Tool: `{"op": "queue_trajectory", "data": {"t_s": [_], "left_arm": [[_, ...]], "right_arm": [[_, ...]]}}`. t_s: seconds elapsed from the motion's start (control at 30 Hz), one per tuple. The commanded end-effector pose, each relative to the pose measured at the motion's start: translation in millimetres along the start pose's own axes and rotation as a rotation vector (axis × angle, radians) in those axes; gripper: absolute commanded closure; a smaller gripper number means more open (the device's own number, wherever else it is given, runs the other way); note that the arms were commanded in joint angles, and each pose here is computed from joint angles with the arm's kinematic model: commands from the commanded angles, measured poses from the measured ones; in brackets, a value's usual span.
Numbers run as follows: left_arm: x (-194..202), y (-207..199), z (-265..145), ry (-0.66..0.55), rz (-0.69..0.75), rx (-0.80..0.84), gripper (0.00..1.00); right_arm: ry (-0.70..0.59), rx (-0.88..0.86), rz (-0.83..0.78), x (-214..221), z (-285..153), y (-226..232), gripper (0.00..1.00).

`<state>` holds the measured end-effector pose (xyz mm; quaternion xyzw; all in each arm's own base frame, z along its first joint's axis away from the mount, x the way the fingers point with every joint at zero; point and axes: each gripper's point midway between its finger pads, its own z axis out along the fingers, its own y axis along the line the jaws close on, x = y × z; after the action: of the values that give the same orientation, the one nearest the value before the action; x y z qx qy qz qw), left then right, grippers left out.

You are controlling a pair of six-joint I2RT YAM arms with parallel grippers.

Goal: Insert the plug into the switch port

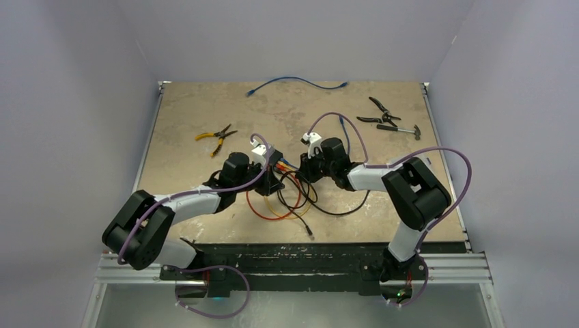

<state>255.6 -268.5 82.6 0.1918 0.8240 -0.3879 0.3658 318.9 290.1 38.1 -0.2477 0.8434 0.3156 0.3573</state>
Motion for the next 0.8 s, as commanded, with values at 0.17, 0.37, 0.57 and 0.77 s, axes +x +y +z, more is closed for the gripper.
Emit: {"op": "queue_trajectory", "data": {"t_s": [0.17, 0.37, 0.57, 0.77], "left_arm": [[-16, -8, -7, -0.033, 0.055, -0.003, 0.97], [-50, -17, -19, -0.103, 0.096, -0.032, 0.78], [-120, -30, -54, -0.218, 0.236, -0.135, 0.58], [-168, -48, -83, -0.289, 0.322, -0.175, 0.45]], "right_arm": [[-0.145, 0.006, -0.116, -66, -25, 15, 0.95], [-0.208, 0.009, -0.285, -112, -59, 31, 0.97], [-0.258, -0.018, -0.433, -149, -90, 52, 0.98], [-0.322, -0.089, -0.538, -171, -116, 77, 0.98]]}}
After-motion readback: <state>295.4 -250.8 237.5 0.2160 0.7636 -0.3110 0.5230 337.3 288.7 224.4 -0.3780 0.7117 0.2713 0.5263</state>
